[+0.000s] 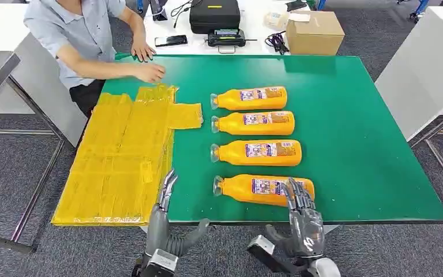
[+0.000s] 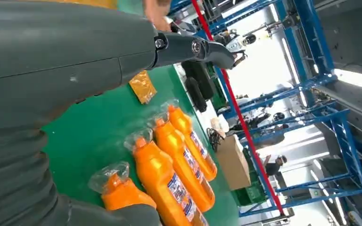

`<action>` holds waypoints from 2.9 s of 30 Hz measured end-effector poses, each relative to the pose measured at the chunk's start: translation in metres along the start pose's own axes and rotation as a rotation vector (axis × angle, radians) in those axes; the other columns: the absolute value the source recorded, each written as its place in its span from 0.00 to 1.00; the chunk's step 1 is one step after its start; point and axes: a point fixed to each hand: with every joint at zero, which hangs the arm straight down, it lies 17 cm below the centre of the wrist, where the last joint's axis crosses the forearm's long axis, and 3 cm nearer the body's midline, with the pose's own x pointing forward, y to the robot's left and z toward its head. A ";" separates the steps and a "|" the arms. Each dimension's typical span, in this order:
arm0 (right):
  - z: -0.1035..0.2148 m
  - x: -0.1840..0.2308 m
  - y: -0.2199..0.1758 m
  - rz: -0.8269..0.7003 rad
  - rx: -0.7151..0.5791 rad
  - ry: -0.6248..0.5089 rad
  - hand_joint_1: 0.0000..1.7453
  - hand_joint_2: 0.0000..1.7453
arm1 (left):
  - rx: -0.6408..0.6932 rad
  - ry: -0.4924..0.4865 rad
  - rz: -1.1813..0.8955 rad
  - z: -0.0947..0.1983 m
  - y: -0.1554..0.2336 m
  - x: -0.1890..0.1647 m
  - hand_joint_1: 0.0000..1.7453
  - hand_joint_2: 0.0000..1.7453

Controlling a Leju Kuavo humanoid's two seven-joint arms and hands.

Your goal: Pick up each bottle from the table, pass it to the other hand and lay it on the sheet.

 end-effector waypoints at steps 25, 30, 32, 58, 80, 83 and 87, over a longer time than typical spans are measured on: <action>-0.026 -0.042 0.005 0.136 0.060 -0.027 0.00 1.00 | -0.016 -0.015 0.027 -0.006 -0.007 0.006 0.00 1.00; -0.043 -0.046 0.012 0.146 0.096 -0.036 0.00 1.00 | -0.021 -0.019 0.027 -0.006 -0.008 0.007 0.00 1.00; -0.047 -0.051 0.017 0.153 0.117 -0.032 0.00 1.00 | -0.023 -0.020 0.026 -0.006 -0.009 0.008 0.00 1.00; -0.068 -0.072 0.050 0.162 0.309 0.035 0.00 1.00 | -0.058 -0.026 0.032 -0.007 -0.017 0.011 0.00 1.00; -0.062 -0.088 0.055 0.129 0.409 0.070 1.00 1.00 | -0.079 -0.028 0.033 -0.006 -0.021 0.012 0.00 1.00; -0.061 -0.087 0.056 0.123 0.426 0.065 1.00 1.00 | -0.079 -0.032 0.029 -0.006 -0.021 0.012 0.00 1.00; -0.058 -0.083 0.057 0.067 0.453 0.055 1.00 1.00 | -0.081 -0.032 0.030 -0.006 -0.021 0.012 0.00 1.00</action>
